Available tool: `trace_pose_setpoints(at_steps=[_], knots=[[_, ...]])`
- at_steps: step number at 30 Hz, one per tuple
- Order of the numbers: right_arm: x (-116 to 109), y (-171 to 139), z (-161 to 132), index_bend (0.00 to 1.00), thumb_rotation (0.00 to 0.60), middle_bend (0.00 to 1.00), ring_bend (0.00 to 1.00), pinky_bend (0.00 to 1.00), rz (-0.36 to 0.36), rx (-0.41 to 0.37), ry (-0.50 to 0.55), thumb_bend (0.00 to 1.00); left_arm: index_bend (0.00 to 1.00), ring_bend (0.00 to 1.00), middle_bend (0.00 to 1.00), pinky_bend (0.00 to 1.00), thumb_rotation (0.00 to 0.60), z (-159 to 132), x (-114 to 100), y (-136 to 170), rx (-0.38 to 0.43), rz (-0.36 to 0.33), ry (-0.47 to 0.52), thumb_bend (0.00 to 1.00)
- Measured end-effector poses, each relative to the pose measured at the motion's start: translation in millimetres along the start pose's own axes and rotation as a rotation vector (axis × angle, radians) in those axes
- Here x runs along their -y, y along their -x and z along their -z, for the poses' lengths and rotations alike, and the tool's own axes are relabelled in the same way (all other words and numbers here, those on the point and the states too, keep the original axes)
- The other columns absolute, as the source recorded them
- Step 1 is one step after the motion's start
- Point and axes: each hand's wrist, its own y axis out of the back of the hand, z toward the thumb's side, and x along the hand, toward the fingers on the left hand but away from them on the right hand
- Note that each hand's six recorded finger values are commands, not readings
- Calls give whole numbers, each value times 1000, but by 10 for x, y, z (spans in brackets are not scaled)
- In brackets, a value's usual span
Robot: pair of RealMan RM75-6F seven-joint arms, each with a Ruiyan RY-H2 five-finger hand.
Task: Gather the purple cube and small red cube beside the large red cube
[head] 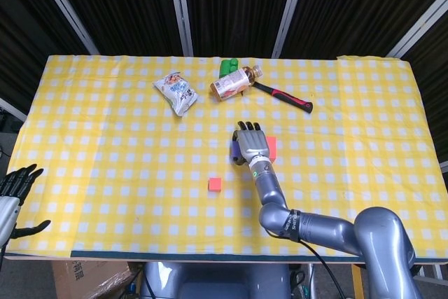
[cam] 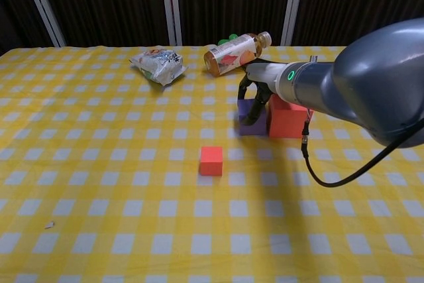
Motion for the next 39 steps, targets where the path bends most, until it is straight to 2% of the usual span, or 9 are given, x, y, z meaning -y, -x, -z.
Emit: trace_pose_setpoints(at_steps=[12,24,34,39], knots=[[-12,-31,-19,216,600,49,0,0,3,-9,-6,368,0,0,0,17,600,-11,4,-8,4,3,-1,80],[-34,-167,-136,208,600,42,0,0,3,-45,-23,367,0,0,0,17,600,-17,-4,-4,7,0,2,80],[-29,-554,-538,293,600,42,0,0,-39,-195,-26,368,0,0,0,17,600,-38,-6,-3,17,0,5,80],[2,-734,-675,322,600,42,0,0,-45,-234,-39,369,0,0,0,17,600,-49,-3,-3,22,0,3,80]])
